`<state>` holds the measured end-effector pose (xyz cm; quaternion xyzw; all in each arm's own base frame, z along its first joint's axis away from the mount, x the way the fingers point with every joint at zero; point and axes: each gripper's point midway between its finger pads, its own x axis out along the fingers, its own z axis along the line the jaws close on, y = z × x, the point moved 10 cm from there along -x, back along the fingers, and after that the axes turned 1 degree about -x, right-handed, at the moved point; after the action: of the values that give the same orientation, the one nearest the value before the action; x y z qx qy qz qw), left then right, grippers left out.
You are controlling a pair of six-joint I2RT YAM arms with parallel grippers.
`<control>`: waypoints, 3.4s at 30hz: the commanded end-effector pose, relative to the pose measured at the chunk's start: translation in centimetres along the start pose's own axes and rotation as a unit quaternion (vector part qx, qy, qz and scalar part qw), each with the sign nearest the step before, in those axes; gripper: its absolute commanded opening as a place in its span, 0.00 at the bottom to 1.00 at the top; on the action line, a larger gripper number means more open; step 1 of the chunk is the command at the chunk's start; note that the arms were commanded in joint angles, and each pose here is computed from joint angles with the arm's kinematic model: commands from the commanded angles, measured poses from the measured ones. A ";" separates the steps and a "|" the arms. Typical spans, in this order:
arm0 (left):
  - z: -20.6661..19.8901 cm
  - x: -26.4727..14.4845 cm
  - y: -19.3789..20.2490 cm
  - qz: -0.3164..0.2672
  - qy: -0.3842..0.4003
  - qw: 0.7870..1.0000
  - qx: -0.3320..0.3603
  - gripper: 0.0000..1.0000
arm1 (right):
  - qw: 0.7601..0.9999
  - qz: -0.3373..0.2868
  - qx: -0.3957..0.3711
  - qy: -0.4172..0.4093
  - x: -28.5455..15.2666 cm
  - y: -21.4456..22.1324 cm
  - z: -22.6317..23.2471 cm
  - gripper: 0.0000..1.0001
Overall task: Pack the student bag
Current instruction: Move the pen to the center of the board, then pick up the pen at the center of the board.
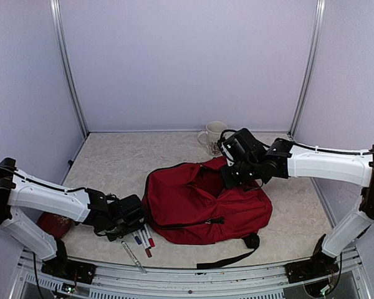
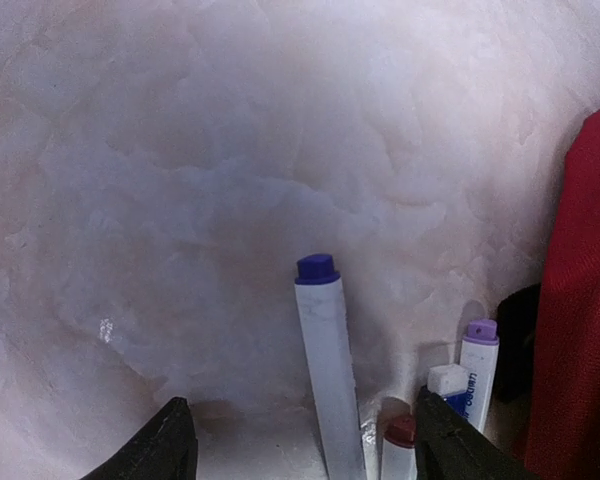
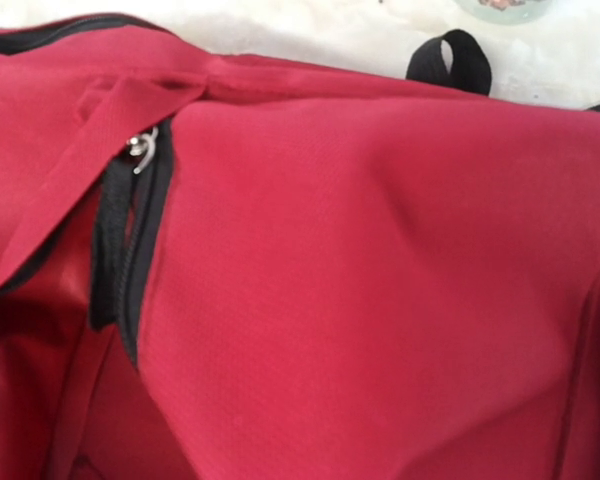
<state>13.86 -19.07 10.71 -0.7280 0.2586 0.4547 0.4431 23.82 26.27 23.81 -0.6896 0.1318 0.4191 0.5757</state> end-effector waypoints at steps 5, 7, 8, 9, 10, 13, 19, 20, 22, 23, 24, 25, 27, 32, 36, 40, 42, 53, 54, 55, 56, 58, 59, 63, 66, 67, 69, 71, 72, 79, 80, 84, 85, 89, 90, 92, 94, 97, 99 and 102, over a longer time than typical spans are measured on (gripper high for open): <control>1.5 0.5 0.8 0.026 -0.023 0.999 -0.012 0.56 | 0.999 -0.030 0.016 0.005 -1.5 -0.5 -0.8 0.00; 2.1 0.8 0.6 0.025 -0.034 0.999 -0.007 0.54 | 0.999 -0.030 0.016 0.005 -1.5 -0.4 -0.8 0.00; 2.3 0.9 0.5 0.027 -0.038 0.999 -0.003 0.52 | 0.999 -0.031 0.017 0.004 -1.6 -0.5 -0.8 0.00; 2.3 1.1 0.4 0.029 -0.041 0.999 0.004 0.50 | 0.999 -0.032 0.017 0.005 -1.6 -0.5 -0.8 0.00; 2.4 1.2 0.4 0.037 -0.043 0.998 0.015 0.48 | 0.999 -0.033 0.017 0.005 -1.6 -0.5 -0.8 0.00; 2.5 1.5 0.8 0.057 -0.060 0.995 0.048 0.48 | 0.999 -0.035 0.018 0.005 -1.7 -0.5 -0.8 0.00; 3.2 1.9 -0.8 0.052 -0.075 0.994 0.062 0.37 | 0.999 -0.037 0.018 0.002 -1.7 -0.3 -0.9 0.00; 3.3 2.1 -1.3 0.050 -0.074 0.994 0.064 0.35 | 0.999 -0.037 0.018 0.003 -1.7 -0.4 -0.9 0.00; 3.5 2.4 -2.3 0.043 -0.075 0.994 0.061 0.30 | 0.999 -0.041 0.020 0.004 -1.9 -0.6 -0.9 0.00; 3.6 2.5 -2.8 0.039 -0.074 0.995 0.056 0.27 | 0.999 -0.043 0.019 0.006 -2.0 -0.6 -1.0 0.00; 3.6 2.6 -3.1 0.037 -0.070 0.995 0.055 0.24 | 0.999 -0.046 0.019 0.008 -2.2 -0.7 -1.0 0.00; 3.5 2.7 -3.3 0.038 -0.062 0.996 0.054 0.21 | 0.999 -0.048 0.019 0.010 -2.3 -0.7 -1.1 0.00; 3.2 2.9 -3.6 0.042 -0.047 0.997 0.052 0.14 | 0.998 -0.051 0.018 0.014 -2.4 -0.7 -1.2 0.00; 2.2 2.7 -4.3 0.032 -0.021 0.998 0.042 0.09 | 0.998 -0.055 0.018 0.021 -2.8 -0.7 -1.5 0.00; 0.8 2.9 -6.7 -0.013 -0.013 0.999 0.044 0.07 | 0.998 -0.057 0.020 0.025 -3.1 -0.7 -1.8 0.00; -1.8 3.6 -10.4 -0.061 -0.006 0.995 0.073 0.07 | 0.998 -0.059 0.022 0.024 -3.2 -0.7 -1.9 0.00; -3.3 4.3 -11.9 -0.076 -0.008 0.992 0.102 0.06 | 0.998 -0.059 0.024 0.023 -3.3 -0.7 -1.9 0.00; -6.1 5.4 -14.1 -0.027 0.005 0.982 0.186 0.63 | 0.998 -0.054 0.024 0.011 -3.1 -0.6 -1.8 0.00; -5.8 5.2 -14.0 -0.023 0.001 0.982 0.188 0.66 | 0.998 -0.054 0.024 0.011 -3.0 -0.6 -1.8 0.00; -5.4 5.1 -13.8 -0.017 -0.005 0.981 0.191 0.67 | 0.998 -0.054 0.023 0.011 -3.0 -0.6 -1.7 0.00; -5.0 5.1 -13.5 -0.003 -0.004 0.981 0.192 0.67 | 0.998 -0.056 0.023 0.010 -3.0 -0.7 -1.7 0.00; -4.2 5.5 -12.5 0.028 0.003 0.982 0.189 0.64 | 0.998 -0.057 0.021 0.010 -3.0 -0.7 -1.7 0.00; -4.0 5.6 -12.0 0.042 0.011 0.981 0.188 0.62 | 0.998 -0.057 0.020 0.010 -3.0 -0.7 -1.7 0.00; -3.1 6.1 -10.7 0.063 0.011 0.981 0.181 0.57 | 0.998 -0.056 0.021 0.011 -2.9 -0.7 -1.7 0.00; -3.0 6.3 -9.9 0.069 0.004 0.979 0.193 0.56 | 0.998 -0.056 0.021 0.011 -2.9 -0.6 -1.8 0.00; -2.9 6.4 -9.7 0.069 -0.004 0.977 0.200 0.56 | 0.998 -0.056 0.022 0.011 -2.9 -0.6 -1.8 0.00; -2.6 6.6 -9.5 0.069 -0.022 0.975 0.212 0.53 | 0.998 -0.055 0.023 0.013 -2.9 -0.5 -1.8 0.00; -2.0 6.9 -9.4 0.066 -0.046 0.972 0.222 0.47 | 0.998 -0.057 0.024 0.012 -2.9 -0.6 -1.8 0.00; -1.6 6.9 -9.3 0.064 -0.058 0.970 0.226 0.45 | 0.998 -0.058 0.024 0.012 -3.0 -0.6 -1.8 0.00; 0.0 6.7 -8.9 0.064 -0.059 0.970 0.227 0.31 | 0.997 -0.067 0.027 0.012 -3.4 -0.5 -2.0 0.00; 0.1 6.8 -8.9 0.065 -0.055 0.970 0.226 0.28 | 0.997 -0.067 0.027 0.012 -3.4 -0.5 -2.1 0.00; 0.2 7.2 -9.0 0.068 -0.043 0.972 0.222 0.18 | 0.997 -0.067 0.027 0.012 -3.4 -0.5 -2.1 0.00; 0.2 7.3 -9.1 0.069 -0.042 0.972 0.220 0.15 | 0.997 -0.067 0.027 0.011 -3.4 -0.5 -2.1 0.00; -0.1 7.4 -9.4 0.064 -0.034 0.973 0.220 0.00 | 0.997 -0.066 0.028 0.012 -3.4 -0.4 -2.1 0.00; -0.2 7.3 -9.5 0.062 -0.032 0.973 0.218 0.00 | 0.997 -0.065 0.029 0.011 -3.5 -0.4 -2.1 0.00; -0.4 7.0 -9.7 0.054 -0.024 0.975 0.214 0.00 | 0.997 -0.065 0.030 0.011 -3.5 -0.3 -2.2 0.00; -0.7 6.1 -10.1 0.035 -0.011 0.978 0.206 0.00 | 0.997 -0.067 0.029 0.012 -3.6 -0.4 -2.2 0.00; -1.2 4.0 -11.3 -0.011 0.016 0.981 0.192 0.00 | 0.997 -0.068 0.029 0.012 -3.7 -0.4 -2.2 0.00; -1.5 2.7 -11.9 -0.036 0.033 0.981 0.188 0.00 | 0.997 -0.070 0.029 0.011 -3.8 -0.5 -2.2 0.00; -1.7 0.8 -12.7 -0.068 0.053 0.980 0.179 0.00 | 0.997 -0.070 0.029 0.011 -3.8 -0.5 -2.2 0.00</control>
<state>24.75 -14.66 12.76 -0.6458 0.3402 0.3683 0.5759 22.54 24.01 25.39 -0.6872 0.1144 0.3943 0.5994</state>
